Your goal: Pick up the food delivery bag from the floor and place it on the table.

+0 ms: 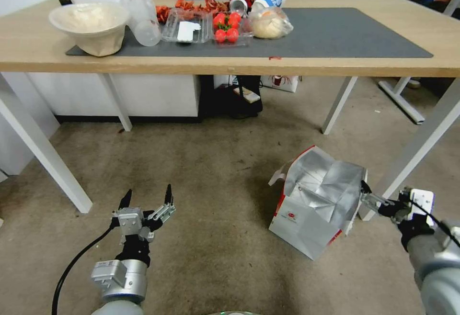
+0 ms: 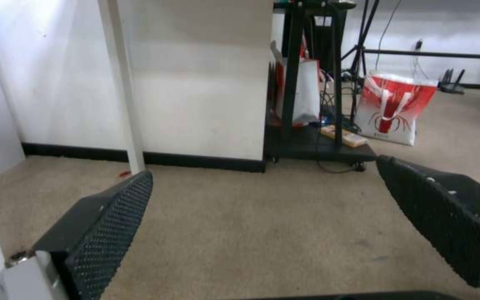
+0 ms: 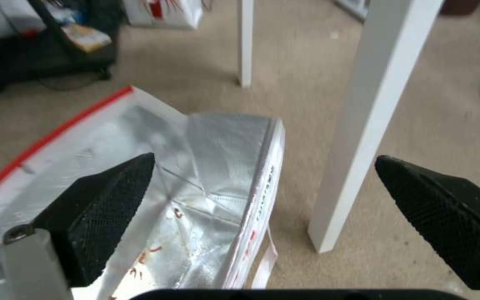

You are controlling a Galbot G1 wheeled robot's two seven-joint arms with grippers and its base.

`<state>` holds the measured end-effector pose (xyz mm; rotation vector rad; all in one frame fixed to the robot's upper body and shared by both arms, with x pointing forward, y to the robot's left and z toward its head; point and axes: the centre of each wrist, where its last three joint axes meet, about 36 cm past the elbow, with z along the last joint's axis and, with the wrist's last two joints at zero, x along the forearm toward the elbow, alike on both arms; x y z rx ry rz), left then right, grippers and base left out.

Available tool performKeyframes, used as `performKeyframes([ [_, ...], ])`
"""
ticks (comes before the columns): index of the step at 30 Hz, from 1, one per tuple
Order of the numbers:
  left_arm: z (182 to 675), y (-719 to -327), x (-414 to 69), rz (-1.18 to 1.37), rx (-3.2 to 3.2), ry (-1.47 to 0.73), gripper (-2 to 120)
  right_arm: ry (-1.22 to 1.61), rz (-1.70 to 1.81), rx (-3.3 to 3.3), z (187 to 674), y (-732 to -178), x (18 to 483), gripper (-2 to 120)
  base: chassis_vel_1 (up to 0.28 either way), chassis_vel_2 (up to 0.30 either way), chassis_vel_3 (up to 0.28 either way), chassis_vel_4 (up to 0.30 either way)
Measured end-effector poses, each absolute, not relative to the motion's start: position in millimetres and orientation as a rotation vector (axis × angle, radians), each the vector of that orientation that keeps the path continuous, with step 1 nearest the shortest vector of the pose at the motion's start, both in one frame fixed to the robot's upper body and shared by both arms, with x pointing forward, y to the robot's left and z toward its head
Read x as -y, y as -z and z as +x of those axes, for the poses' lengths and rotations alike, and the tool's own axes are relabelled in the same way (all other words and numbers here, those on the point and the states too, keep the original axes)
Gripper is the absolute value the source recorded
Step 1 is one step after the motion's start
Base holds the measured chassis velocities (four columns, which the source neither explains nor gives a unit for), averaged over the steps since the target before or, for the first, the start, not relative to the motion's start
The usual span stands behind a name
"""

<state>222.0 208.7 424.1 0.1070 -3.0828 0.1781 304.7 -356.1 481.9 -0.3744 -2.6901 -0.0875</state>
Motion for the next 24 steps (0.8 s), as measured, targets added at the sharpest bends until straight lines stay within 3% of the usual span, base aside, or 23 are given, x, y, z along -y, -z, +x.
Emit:
performKeyframes([
  [24, 223.6, -416.4, -207.2, 0.17, 3.061, -0.176, 100, 0.061, -0.346, 2.318, 422.0, -423.8, 354.1, 100, 0.0, 0.0, 0.0, 0.0],
])
